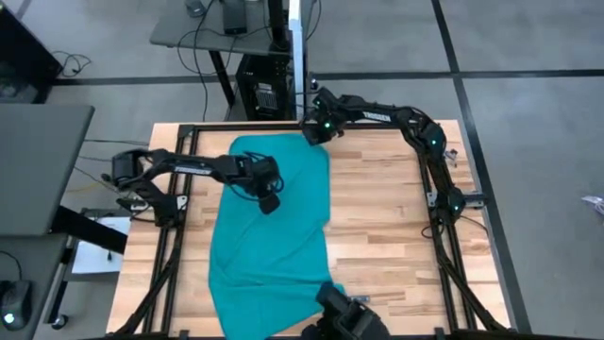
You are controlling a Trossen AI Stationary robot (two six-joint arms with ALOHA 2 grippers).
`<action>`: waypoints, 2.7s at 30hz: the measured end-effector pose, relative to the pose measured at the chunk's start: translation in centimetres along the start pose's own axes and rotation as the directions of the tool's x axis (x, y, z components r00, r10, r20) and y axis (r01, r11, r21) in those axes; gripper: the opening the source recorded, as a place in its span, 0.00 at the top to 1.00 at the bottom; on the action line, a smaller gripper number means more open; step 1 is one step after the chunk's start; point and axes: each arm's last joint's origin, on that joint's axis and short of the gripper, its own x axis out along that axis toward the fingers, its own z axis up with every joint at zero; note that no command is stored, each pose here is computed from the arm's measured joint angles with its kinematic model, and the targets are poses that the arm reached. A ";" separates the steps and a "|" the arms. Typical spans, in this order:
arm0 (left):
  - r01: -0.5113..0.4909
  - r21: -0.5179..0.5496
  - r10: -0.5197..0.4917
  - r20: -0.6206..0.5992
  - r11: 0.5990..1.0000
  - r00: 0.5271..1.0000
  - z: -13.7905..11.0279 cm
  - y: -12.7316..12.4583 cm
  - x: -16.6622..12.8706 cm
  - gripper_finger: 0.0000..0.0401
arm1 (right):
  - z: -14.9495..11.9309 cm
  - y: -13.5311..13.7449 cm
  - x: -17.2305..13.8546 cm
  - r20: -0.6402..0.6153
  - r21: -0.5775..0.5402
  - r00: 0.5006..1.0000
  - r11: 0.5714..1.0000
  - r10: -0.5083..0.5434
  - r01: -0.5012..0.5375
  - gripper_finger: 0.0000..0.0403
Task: Roll towel
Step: Fold the blue towel
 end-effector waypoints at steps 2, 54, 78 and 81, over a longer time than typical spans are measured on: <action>-0.005 -0.002 0.005 -0.017 1.000 1.000 0.0 0.0 0.8 0.60 | -0.4 -0.6 0.5 -0.043 -0.003 0.999 1.000 -0.019 0.018 1.00; 0.194 -0.138 -0.194 0.016 0.971 0.981 -5.1 2.9 -6.9 0.60 | -15.0 9.6 -1.3 -0.302 -0.465 0.948 0.883 -0.097 -0.057 1.00; 0.450 0.377 -0.497 0.034 0.810 0.867 -3.6 -5.2 -12.0 0.44 | -29.4 17.9 -8.3 -0.321 -0.628 0.946 0.742 0.029 -0.236 0.69; 0.386 0.465 -0.453 0.037 0.797 0.891 -5.1 -8.3 -13.8 0.44 | -33.1 19.4 -9.9 -0.236 -0.744 0.972 0.641 0.011 -0.188 0.59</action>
